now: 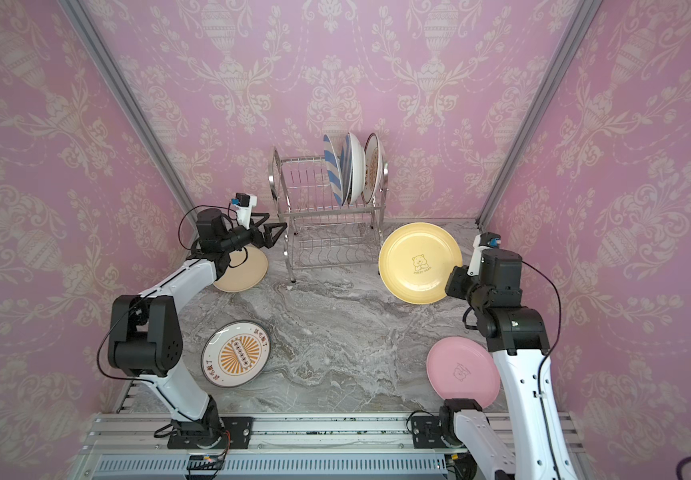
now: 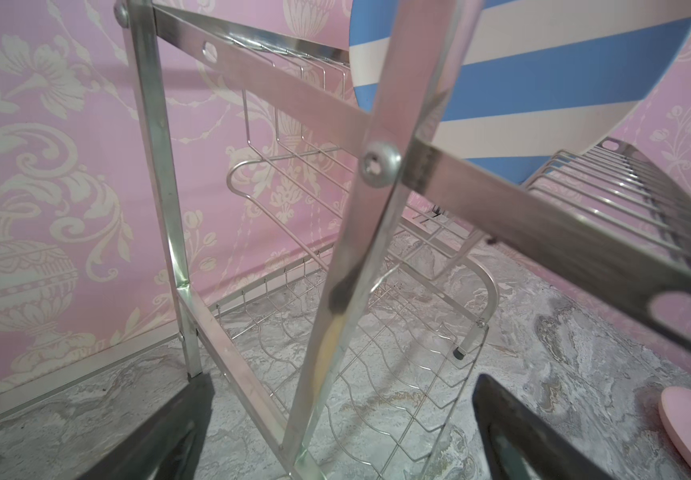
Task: Load the plates into the dish rack
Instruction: 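Lift the yellow bear plate with the right gripper and carry it toward the rack, then lower the yellow bear plate into the rack slot beside the striped plates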
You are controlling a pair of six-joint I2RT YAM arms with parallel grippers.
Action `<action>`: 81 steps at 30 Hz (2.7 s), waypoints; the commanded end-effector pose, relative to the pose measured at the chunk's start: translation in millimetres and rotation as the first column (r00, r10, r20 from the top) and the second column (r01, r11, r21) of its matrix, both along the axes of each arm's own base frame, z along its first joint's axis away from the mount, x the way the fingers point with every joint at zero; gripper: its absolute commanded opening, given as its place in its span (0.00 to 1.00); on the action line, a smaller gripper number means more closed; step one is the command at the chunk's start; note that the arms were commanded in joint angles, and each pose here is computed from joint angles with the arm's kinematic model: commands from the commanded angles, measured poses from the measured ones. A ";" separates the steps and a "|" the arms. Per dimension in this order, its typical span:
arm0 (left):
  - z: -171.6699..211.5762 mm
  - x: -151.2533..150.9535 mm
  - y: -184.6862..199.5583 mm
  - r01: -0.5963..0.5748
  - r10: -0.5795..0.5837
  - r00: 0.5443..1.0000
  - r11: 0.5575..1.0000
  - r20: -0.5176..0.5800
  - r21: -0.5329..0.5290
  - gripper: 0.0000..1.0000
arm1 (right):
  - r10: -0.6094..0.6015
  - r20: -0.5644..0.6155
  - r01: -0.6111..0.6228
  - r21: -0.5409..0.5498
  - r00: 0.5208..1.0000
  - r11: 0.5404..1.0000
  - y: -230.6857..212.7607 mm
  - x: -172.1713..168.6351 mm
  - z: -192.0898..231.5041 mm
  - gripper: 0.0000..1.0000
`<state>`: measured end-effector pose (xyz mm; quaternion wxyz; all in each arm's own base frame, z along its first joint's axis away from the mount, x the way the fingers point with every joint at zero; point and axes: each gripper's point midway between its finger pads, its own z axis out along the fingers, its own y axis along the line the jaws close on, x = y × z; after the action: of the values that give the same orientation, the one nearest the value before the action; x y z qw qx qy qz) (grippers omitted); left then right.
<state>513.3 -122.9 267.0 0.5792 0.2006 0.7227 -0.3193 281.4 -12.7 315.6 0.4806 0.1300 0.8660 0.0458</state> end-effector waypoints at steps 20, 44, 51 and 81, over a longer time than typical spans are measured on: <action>4.3 -27.5 -58.7 0.217 -0.216 0.976 0.975 0.021 -0.049 0.99 | 0.028 0.039 -0.025 -0.063 0.999 0.998 -0.1 3.2 18.7 0.00; 1.7 -101.1 -93.7 0.256 -0.257 0.966 0.966 -0.039 -0.013 0.99 | 0.186 0.396 -0.061 -0.306 0.899 0.950 61.0 51.6 177.7 0.00; -6.7 -98.1 -61.7 0.107 -0.109 0.989 0.994 -0.102 -0.026 0.99 | 0.274 0.485 -0.057 -0.416 0.831 0.907 117.5 72.8 222.4 0.00; -3.8 -152.9 -44.4 0.029 -0.055 0.988 0.984 -0.142 -0.175 0.99 | 0.090 0.559 0.359 -0.639 0.824 0.680 226.1 178.3 221.3 0.00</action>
<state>364.0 -169.2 271.1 0.5403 0.1508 0.7254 -0.3989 473.7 224.8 509.2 0.7032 -0.0680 0.6375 -0.3075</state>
